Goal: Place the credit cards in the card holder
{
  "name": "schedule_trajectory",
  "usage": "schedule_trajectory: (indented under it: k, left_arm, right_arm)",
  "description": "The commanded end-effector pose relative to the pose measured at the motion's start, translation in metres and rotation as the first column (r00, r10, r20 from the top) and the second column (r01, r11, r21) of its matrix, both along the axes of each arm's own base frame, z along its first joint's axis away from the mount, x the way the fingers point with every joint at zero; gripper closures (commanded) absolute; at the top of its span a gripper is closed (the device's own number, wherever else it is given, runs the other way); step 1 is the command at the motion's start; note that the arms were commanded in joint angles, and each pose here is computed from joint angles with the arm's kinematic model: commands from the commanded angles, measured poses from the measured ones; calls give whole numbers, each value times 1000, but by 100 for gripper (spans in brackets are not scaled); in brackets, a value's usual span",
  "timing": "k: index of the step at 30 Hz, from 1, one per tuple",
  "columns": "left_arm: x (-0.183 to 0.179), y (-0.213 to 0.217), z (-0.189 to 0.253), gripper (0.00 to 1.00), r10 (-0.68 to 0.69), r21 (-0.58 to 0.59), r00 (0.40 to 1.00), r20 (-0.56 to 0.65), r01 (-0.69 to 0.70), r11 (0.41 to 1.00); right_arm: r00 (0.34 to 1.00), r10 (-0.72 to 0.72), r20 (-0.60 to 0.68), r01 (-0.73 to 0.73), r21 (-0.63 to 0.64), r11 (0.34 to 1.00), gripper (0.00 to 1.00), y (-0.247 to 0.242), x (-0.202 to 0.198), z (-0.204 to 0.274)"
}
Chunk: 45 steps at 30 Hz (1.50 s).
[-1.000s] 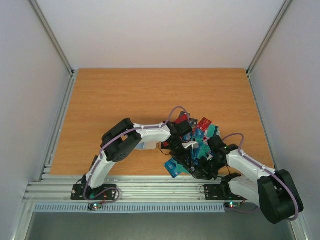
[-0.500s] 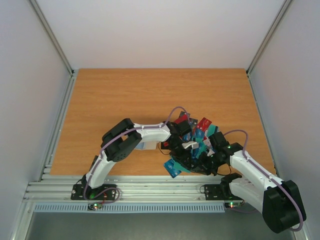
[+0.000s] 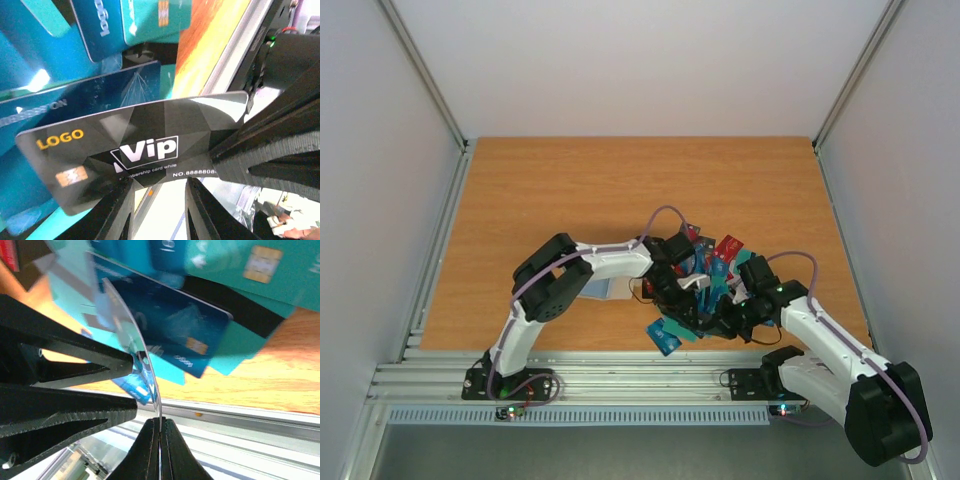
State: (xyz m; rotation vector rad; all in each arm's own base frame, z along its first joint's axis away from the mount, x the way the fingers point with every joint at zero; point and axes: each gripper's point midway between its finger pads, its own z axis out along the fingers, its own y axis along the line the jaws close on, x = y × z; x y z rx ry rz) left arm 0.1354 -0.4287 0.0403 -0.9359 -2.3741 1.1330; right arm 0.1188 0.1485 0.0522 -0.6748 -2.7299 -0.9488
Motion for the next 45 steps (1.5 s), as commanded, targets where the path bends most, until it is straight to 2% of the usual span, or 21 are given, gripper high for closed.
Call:
schedule_trajectory:
  k: [1, 9, 13, 17, 21, 25, 30, 37, 45]
  left_arm:
    - [24, 2, 36, 69, 78, -48, 995, 62, -76, 996]
    - [71, 24, 113, 62, 214, -115, 957, 194, -195, 974]
    - [99, 42, 153, 58, 335, -130, 901, 275, -311, 942]
    - [121, 53, 199, 54, 471, -191, 826, 308, -431, 882]
    - [136, 64, 241, 53, 619, -254, 733, 283, -565, 785]
    - [149, 80, 276, 51, 725, -323, 640, 253, -651, 687]
    - [160, 88, 326, 51, 807, -457, 572, 147, -684, 568]
    - [173, 89, 376, 51, 835, -610, 549, -38, -674, 416]
    - [178, 85, 393, 51, 831, -650, 547, -97, -667, 363]
  right_arm:
    - [996, 19, 82, -19, 9, 1000, 99, 4, 18, 23]
    - [976, 52, 210, -53, -1, 999, 99, 8, 44, 72]
    - [960, 4, 280, -9, 16, 1000, 99, 12, 67, 102]
    - [923, -60, 381, 37, 66, 997, 99, 21, 101, 141]
    - [867, -108, 486, 74, 89, 993, 99, 24, 133, 183]
    - [803, -173, 570, 95, 163, 982, 99, 31, 158, 229]
    - [738, -275, 617, 106, 297, 949, 99, 41, 178, 277]
    - [688, -411, 598, 93, 490, 867, 99, 52, 191, 328]
    - [664, -498, 557, 81, 609, 789, 99, 55, 193, 367]
